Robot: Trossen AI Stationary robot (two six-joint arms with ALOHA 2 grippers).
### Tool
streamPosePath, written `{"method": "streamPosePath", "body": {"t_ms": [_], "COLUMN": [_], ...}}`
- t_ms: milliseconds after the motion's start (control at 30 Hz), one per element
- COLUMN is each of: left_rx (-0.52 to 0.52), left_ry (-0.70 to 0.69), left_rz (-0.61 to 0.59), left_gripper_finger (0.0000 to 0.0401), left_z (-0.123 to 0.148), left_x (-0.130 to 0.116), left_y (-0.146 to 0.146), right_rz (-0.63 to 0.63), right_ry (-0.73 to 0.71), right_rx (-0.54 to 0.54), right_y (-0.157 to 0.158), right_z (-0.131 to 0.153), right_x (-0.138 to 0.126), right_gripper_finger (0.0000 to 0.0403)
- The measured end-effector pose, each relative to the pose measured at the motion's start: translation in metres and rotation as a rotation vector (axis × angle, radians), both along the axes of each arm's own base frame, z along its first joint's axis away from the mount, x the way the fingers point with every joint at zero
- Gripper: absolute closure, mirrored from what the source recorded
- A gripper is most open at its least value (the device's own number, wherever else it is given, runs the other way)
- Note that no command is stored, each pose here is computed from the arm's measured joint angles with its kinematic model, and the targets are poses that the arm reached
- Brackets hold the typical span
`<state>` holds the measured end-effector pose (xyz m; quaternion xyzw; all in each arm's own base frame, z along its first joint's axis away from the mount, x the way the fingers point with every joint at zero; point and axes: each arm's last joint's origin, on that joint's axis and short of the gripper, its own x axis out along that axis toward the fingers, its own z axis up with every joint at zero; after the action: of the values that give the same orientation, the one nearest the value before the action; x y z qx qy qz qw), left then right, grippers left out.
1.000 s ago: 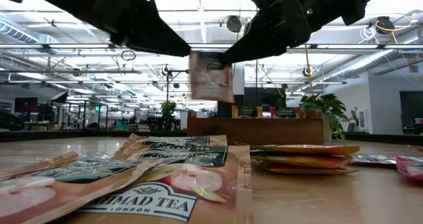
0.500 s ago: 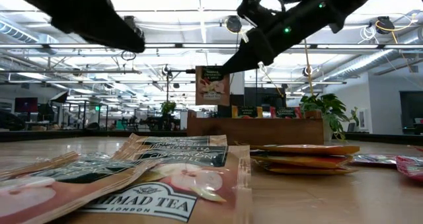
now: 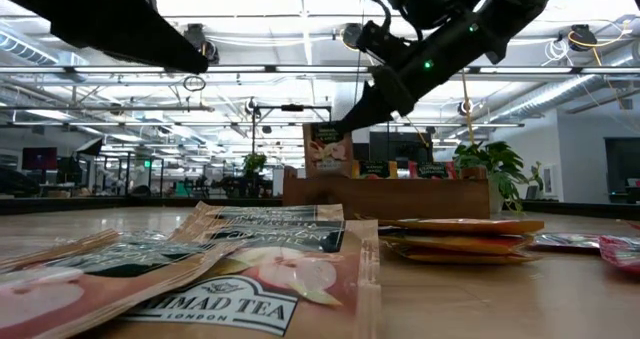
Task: Pick & Place Tea
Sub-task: Put the brown tea bag into the left section of the wooden organiser
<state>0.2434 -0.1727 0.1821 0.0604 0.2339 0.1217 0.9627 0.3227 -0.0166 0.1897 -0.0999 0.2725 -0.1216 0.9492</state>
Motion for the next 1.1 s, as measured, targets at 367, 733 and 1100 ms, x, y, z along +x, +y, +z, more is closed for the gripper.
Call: {"method": "streamPosePath", "body": {"t_ms": [367, 733, 1100], "left_rx": [0.000, -0.002, -0.003], "left_ry": [-0.003, -0.002, -0.001], "left_rz": [0.002, 0.004, 0.005], "left_gripper_finger": [0.0358, 0.0357, 0.0357], "left_z": [0.000, 0.000, 0.000], "left_x": [0.001, 0.001, 0.001], "left_y": [0.001, 0.001, 0.001], "right_rz": [0.031, -0.016, -0.038], "right_ry": [-0.001, 0.038, 0.081], "right_rx": [0.009, 0.015, 0.011], "right_y": [-0.010, -0.025, -0.034], "right_z": [-0.009, -0.040, -0.047], "right_x": [0.005, 0.015, 0.014], "right_gripper_finger": [0.0403, 0.0403, 0.0389]}}
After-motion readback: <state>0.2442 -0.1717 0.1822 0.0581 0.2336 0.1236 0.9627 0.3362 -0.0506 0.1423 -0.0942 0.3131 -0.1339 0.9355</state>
